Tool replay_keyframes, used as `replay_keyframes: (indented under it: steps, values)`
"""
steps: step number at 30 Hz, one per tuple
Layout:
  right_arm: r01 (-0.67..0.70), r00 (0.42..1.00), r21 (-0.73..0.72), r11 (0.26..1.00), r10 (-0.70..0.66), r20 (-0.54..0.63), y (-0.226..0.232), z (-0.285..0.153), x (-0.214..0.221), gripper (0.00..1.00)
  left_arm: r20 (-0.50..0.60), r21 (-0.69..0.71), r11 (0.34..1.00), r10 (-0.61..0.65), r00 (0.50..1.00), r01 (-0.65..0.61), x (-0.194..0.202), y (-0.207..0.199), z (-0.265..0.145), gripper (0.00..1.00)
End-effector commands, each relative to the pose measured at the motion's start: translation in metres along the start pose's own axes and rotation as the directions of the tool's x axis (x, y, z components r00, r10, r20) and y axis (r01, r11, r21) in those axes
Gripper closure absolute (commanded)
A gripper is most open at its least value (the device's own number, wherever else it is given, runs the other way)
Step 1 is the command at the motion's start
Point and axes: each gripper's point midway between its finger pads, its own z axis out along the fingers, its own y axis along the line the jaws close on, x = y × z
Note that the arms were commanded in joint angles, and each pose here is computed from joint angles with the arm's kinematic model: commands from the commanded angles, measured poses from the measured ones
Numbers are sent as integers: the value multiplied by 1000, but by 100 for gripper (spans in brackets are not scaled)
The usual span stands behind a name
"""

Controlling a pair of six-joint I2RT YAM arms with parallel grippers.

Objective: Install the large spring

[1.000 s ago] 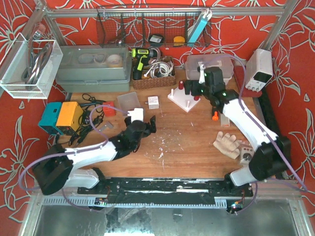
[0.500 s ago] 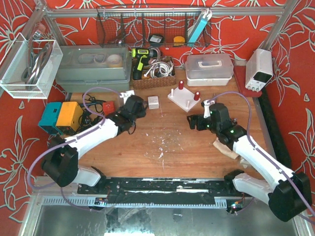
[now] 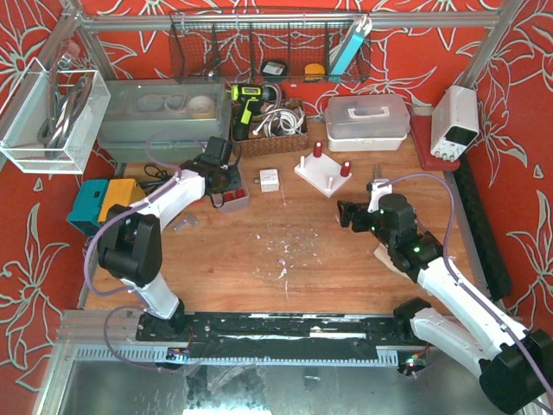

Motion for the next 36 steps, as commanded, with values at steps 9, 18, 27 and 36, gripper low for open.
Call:
replay_keyframes:
  steps: [9,18,27,36]
  values:
    - [-15,1000,25,1000,14,25,-4,2,0,2,-234,-65,988,124,964,-143,29,16,21,64]
    - [-17,1000,19,1000,16,23,-3,3,1,2,-316,-118,971,163,934,-209,30,22,34,60]
    - [-17,1000,23,1000,17,27,-4,4,1,2,-379,-159,957,169,910,-244,42,32,46,59]
    - [-13,1000,33,999,12,18,-5,7,3,1,-424,-163,954,161,891,-250,54,35,61,58]
